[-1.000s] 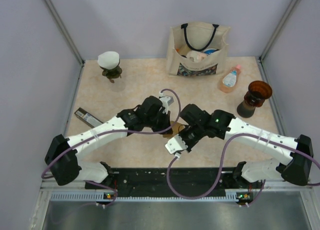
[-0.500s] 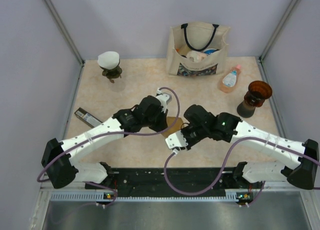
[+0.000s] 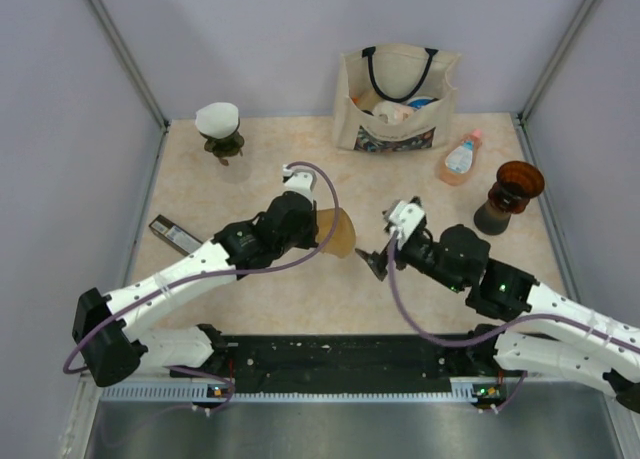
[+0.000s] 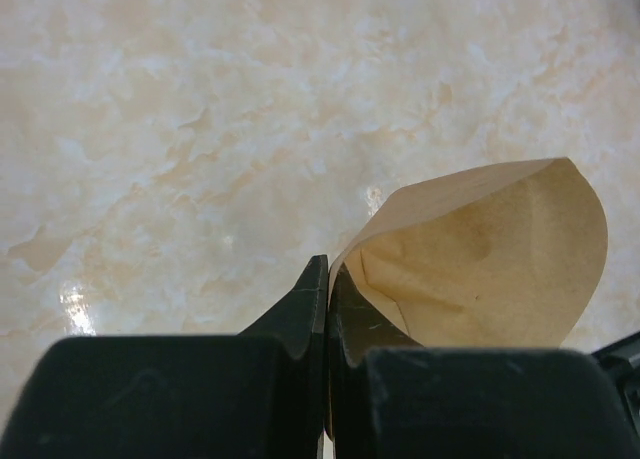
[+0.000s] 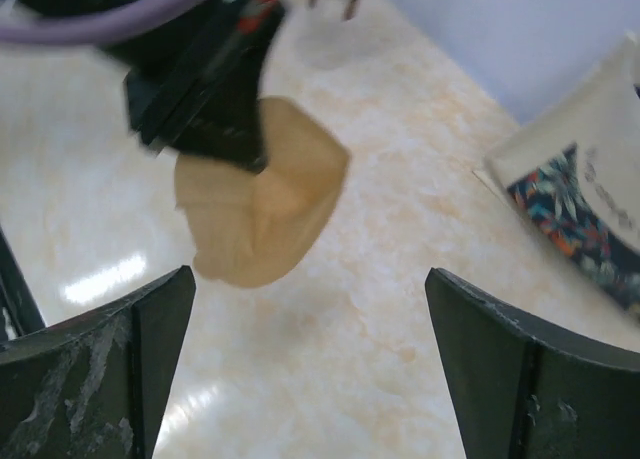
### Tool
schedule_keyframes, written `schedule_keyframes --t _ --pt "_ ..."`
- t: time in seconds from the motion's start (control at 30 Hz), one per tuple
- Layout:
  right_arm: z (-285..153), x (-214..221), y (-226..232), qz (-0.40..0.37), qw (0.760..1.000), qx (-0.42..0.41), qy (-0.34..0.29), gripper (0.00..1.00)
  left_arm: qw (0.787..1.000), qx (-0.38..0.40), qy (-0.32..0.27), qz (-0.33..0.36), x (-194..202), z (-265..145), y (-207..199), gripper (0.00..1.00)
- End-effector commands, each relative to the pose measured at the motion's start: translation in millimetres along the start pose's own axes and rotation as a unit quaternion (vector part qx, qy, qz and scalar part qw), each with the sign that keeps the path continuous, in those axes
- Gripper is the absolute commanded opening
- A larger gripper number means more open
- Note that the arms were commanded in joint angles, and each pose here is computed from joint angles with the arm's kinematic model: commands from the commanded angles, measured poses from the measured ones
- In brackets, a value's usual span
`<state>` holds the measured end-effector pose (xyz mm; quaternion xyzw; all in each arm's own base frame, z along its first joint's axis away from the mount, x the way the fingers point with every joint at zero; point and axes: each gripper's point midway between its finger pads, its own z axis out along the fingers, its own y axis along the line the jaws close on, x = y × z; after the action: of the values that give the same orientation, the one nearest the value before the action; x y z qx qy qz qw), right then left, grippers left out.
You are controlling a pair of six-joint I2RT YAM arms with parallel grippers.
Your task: Place the coffee filter in the dripper
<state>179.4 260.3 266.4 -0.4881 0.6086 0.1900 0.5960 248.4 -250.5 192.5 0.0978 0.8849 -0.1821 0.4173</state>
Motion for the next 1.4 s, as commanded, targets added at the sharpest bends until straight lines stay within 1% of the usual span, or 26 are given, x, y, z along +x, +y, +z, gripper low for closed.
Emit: schedule_keyframes --t 0.0,0.03,0.1,0.17,0.23,0.37,0.47,0.5,0.63,0.8,0.93,1.0,1.07,1.13,1.2,1.3,1.37 --pt "-13.3 -30.2 -62.3 0.376 0.891 0.223 -0.122 0.99 0.995 -0.029 -0.080 -0.052 -32.2 -2.3 4.1 0.00" --pt "-9.2 -23.6 -60.5 0.380 0.891 0.227 -0.105 0.99 0.994 -0.024 -0.087 -0.057 -35.3 -2.7 1.5 0.00" --pt "-3.0 -6.5 -64.0 0.399 0.876 0.263 -0.069 0.99 0.993 -0.021 -0.095 -0.062 -39.1 -2.2 -2.3 0.00" --pt "8.7 -0.2 -63.6 0.410 0.868 0.276 -0.053 0.99 0.992 -0.024 -0.104 -0.066 -43.3 -2.6 -5.1 0.00" --pt "25.2 3.0 -59.7 0.412 0.868 0.274 -0.038 0.99 0.991 -0.034 -0.112 -0.068 -46.5 -1.6 -6.9 0.00" --pt "52.8 8.1 -60.4 0.386 0.877 0.285 -0.015 0.99 0.990 -0.035 -0.118 -0.066 -51.1 -3.6 -15.6 0.00" --pt "66.1 16.2 -63.7 0.382 0.872 0.305 0.000 0.99 0.990 -0.037 -0.119 -0.066 -49.7 -5.1 -20.0 0.00" --pt "70.0 16.0 -66.0 0.388 0.868 0.309 -0.007 0.98 0.990 -0.036 -0.119 -0.068 -48.8 -5.6 -21.4 0.00" --pt "82.5 38.0 -63.2 0.400 0.860 0.317 0.014 0.95 0.988 -0.035 -0.125 -0.086 -48.7 -8.8 -23.3 0.00" --pt "85.7 58.9 -59.8 0.413 0.853 0.316 0.036 0.91 0.983 -0.048 -0.140 -0.105 -52.2 -13.3 -17.4 0.00" --pt "77.0 79.7 -70.2 0.416 0.841 0.343 0.049 0.85 0.981 -0.046 -0.150 -0.111 -56.1 -19.1 -15.8 0.00" --pt "68.0 93.6 -73.5 0.408 0.836 0.361 0.068 0.83 0.981 -0.047 -0.154 -0.112 -56.6 -21.3 -13.8 0.00" --pt "62.7 97.9 -77.2 0.407 0.832 0.370 0.070 0.81 0.980 -0.047 -0.157 -0.116 -56.9 -23.0 -12.4 0.00" --pt "59.8 98.8 -78.3 0.407 0.831 0.371 0.070 0.80 0.979 -0.050 -0.158 -0.116 -56.3 -22.5 -10.9 0.00" --pt "61.5 94.2 -75.2 0.408 0.838 0.357 0.067 0.80 0.980 -0.047 -0.157 -0.113 -56.5 -21.0 -12.8 0.00" --pt "68.6 77.3 -68.2 0.418 0.851 0.314 0.048 0.80 0.981 -0.044 -0.150 -0.111 -54.4 -16.3 -16.5 0.00" --pt "73.3 60.9 -64.0 0.430 0.857 0.282 0.025 0.80 0.982 -0.046 -0.145 -0.110 -52.4 -12.6 -17.3 0.00"
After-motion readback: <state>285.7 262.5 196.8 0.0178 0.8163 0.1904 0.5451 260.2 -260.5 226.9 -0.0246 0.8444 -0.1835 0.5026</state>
